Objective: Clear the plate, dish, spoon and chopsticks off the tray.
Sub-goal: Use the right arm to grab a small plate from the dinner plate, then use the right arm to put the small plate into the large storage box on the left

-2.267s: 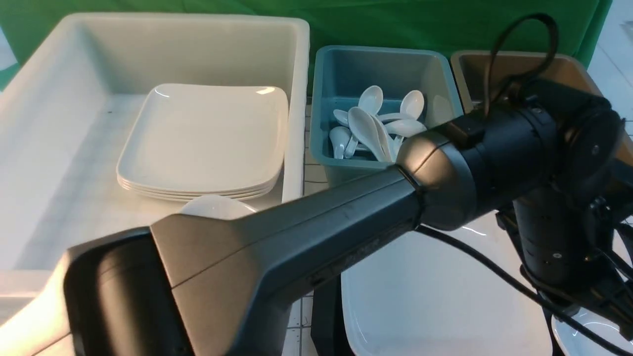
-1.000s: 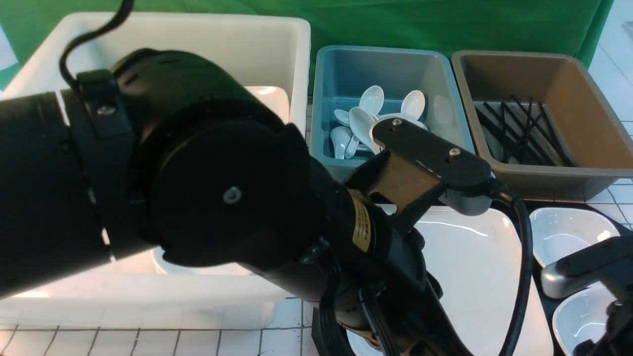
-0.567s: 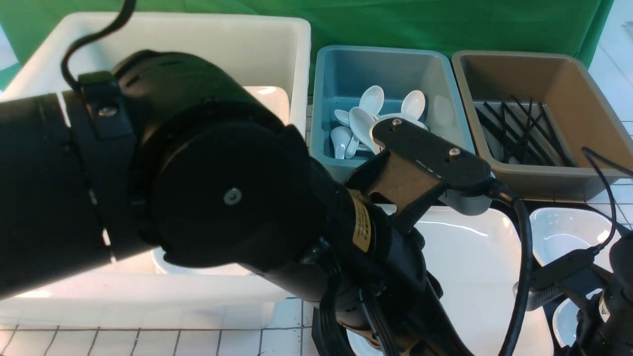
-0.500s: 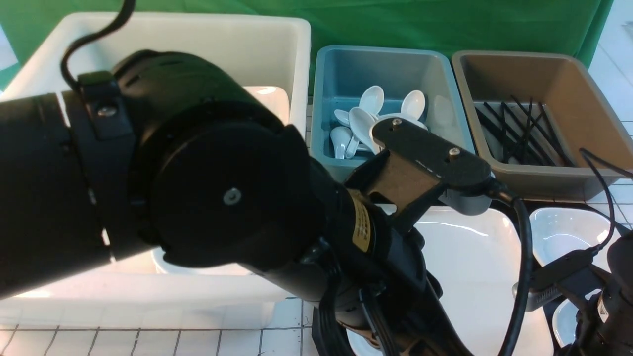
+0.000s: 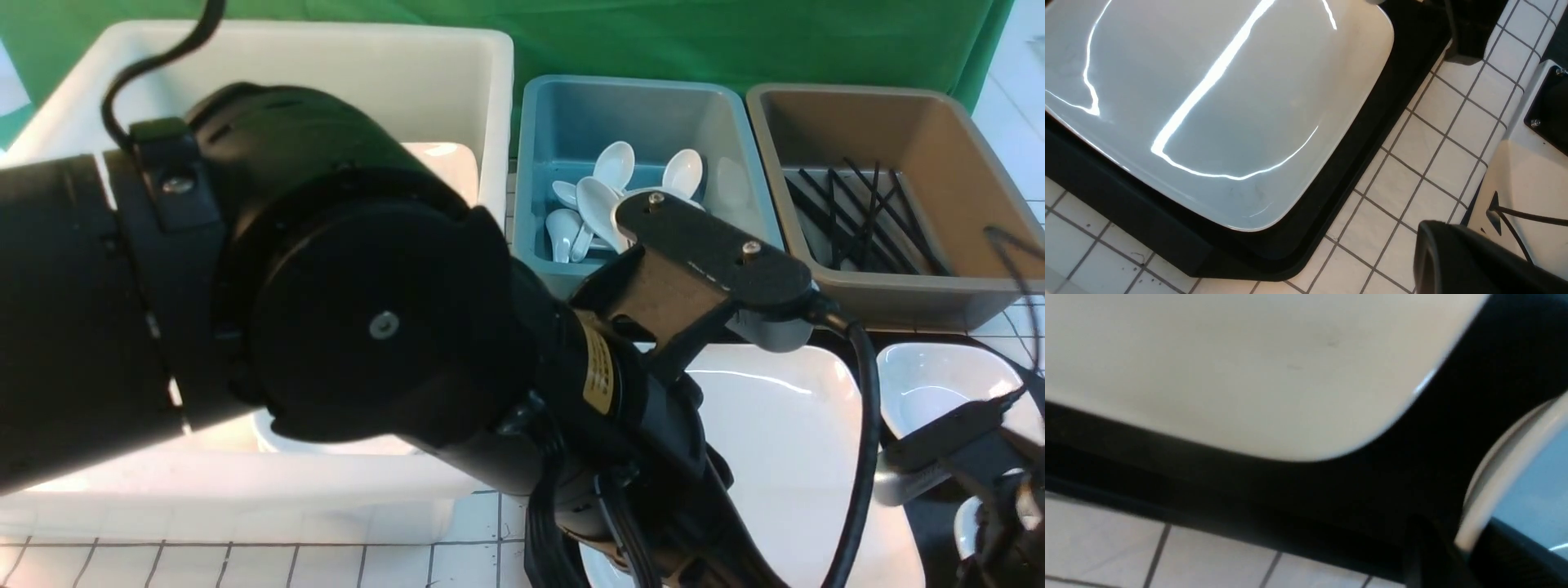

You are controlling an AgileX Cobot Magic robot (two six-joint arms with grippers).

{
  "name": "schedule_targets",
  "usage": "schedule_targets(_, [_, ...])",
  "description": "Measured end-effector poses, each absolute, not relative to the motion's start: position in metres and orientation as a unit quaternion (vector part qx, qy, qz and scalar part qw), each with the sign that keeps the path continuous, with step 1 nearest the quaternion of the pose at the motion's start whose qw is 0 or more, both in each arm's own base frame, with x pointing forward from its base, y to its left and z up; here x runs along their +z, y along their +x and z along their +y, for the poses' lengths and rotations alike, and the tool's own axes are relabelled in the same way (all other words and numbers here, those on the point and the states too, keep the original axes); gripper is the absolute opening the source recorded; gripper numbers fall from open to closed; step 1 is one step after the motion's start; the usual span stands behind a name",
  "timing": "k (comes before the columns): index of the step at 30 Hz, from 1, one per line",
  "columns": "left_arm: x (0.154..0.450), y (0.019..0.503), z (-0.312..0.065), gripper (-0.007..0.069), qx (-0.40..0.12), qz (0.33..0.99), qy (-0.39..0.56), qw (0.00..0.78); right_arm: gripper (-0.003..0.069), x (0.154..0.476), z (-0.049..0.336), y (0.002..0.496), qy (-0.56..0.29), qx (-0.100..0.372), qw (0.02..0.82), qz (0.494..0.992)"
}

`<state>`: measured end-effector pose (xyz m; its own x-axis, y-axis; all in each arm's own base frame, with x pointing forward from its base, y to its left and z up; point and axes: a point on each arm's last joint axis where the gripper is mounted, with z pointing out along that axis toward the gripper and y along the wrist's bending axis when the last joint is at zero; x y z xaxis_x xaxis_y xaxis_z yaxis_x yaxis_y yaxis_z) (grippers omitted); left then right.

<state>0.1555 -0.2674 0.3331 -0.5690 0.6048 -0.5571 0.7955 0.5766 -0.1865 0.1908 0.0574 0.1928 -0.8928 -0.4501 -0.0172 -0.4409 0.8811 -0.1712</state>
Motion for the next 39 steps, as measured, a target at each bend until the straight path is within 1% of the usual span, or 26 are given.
schedule_targets(2, [0.334, 0.157, -0.269, -0.0001, -0.22, 0.857, 0.405, 0.233, 0.0073, 0.212, 0.054, 0.184, -0.222, -0.081, 0.053, 0.97])
schedule_targets(3, [0.334, 0.157, -0.269, -0.0001, -0.22, 0.856, 0.405, 0.234, 0.0067, 0.216, 0.053, 0.182, -0.221, -0.081, 0.057, 0.97])
schedule_targets(5, [0.336, 0.158, -0.271, -0.0001, -0.227, 0.852, 0.401, 0.246, 0.0045, 0.236, 0.051, 0.177, -0.212, -0.077, 0.083, 0.971])
schedule_targets(6, [0.338, 0.16, -0.272, -0.0001, -0.234, 0.848, 0.397, 0.26, 0.004, 0.261, 0.051, 0.17, -0.199, -0.061, 0.12, 0.971])
schedule_targets(7, [0.338, 0.161, -0.272, -0.0001, -0.235, 0.848, 0.396, 0.262, 0.004, 0.262, 0.051, 0.17, -0.198, -0.059, 0.122, 0.971])
schedule_targets(8, [0.339, 0.164, -0.271, -0.0001, -0.237, 0.848, 0.39, 0.269, 0.004, 0.281, 0.051, 0.167, -0.193, -0.048, 0.156, 0.968])
schedule_targets(11, [0.34, 0.181, -0.261, -0.0001, -0.231, 0.858, 0.363, 0.28, 0.004, 0.324, 0.054, 0.163, -0.19, -0.008, 0.23, 0.954])
schedule_targets(12, [0.341, 0.193, -0.252, -0.0001, -0.224, 0.867, 0.342, 0.285, 0.004, 0.339, 0.057, 0.162, -0.192, 0.011, 0.251, 0.949])
schedule_targets(13, [0.343, 0.199, -0.247, -0.0001, -0.221, 0.871, 0.332, 0.287, 0.004, 0.348, 0.059, 0.163, -0.196, 0.024, 0.264, 0.944])
schedule_targets(16, [0.352, 0.226, -0.214, -0.0001, -0.202, 0.892, 0.275, 0.298, 0.004, 0.376, 0.071, 0.168, -0.208, 0.073, 0.295, 0.93])
schedule_targets(17, [0.358, 0.232, -0.201, -0.0001, -0.196, 0.897, 0.256, 0.304, 0.004, 0.385, 0.078, 0.174, -0.217, 0.099, 0.302, 0.923])
schedule_targets(20, [0.375, 0.239, -0.164, -0.0001, -0.183, 0.904, 0.206, 0.326, 0.004, 0.402, 0.097, 0.192, -0.242, 0.148, 0.317, 0.905])
schedule_targets(22, [0.39, 0.235, -0.139, -0.0001, -0.175, 0.905, 0.177, 0.345, 0.004, 0.413, 0.117, 0.206, -0.261, 0.183, 0.324, 0.891])
schedule_targets(23, [0.399, 0.231, -0.121, -0.0001, -0.167, 0.906, 0.154, 0.356, 0.004, 0.416, 0.135, 0.215, -0.282, 0.197, 0.323, 0.882])
schedule_targets(25, [0.41, 0.222, -0.099, -0.0001, -0.152, 0.907, 0.129, 0.37, 0.004, 0.419, 0.161, 0.228, -0.311, 0.21, 0.324, 0.869])
schedule_targets(26, [0.416, 0.217, -0.085, -0.0001, -0.139, 0.908, 0.111, 0.379, 0.004, 0.417, 0.182, 0.234, -0.332, 0.218, 0.318, 0.861])
schedule_targets(27, [0.416, 0.217, -0.083, -0.0001, -0.137, 0.909, 0.108, 0.377, 0.004, 0.42, 0.184, 0.233, -0.336, 0.22, 0.321, 0.858])
schedule_targets(28, [0.421, 0.209, -0.061, -0.0001, -0.115, 0.912, 0.077, 0.386, 0.004, 0.417, 0.222, 0.245, -0.374, 0.232, 0.314, 0.841])
schedule_targets(30, [0.421, 0.204, -0.048, -0.0001, -0.101, 0.914, 0.053, 0.39, 0.004, 0.41, 0.247, 0.251, -0.396, 0.237, 0.304, 0.834])
schedule_targets(31, [0.418, 0.201, -0.039, -0.0001, -0.092, 0.916, 0.036, 0.389, 0.004, 0.408, 0.267, 0.255, -0.41, 0.243, 0.303, 0.826])
schedule_targets(35, [0.395, 0.196, -0.012, -0.0001, -0.064, 0.93, -0.026, 0.36, 0.004, 0.389, 0.318, 0.266, -0.447, 0.243, 0.28, 0.814])
schedule_targets(37, [0.38, 0.196, -0.003, -0.0001, -0.056, 0.938, -0.052, 0.339, 0.004, 0.371, 0.342, 0.27, -0.468, 0.231, 0.262, 0.812])
schedule_targets(39, [0.371, 0.195, 0.004, -0.0001, -0.054, 0.942, -0.067, 0.325, 0.0039, 0.358, 0.357, 0.272, -0.483, 0.217, 0.252, 0.81])
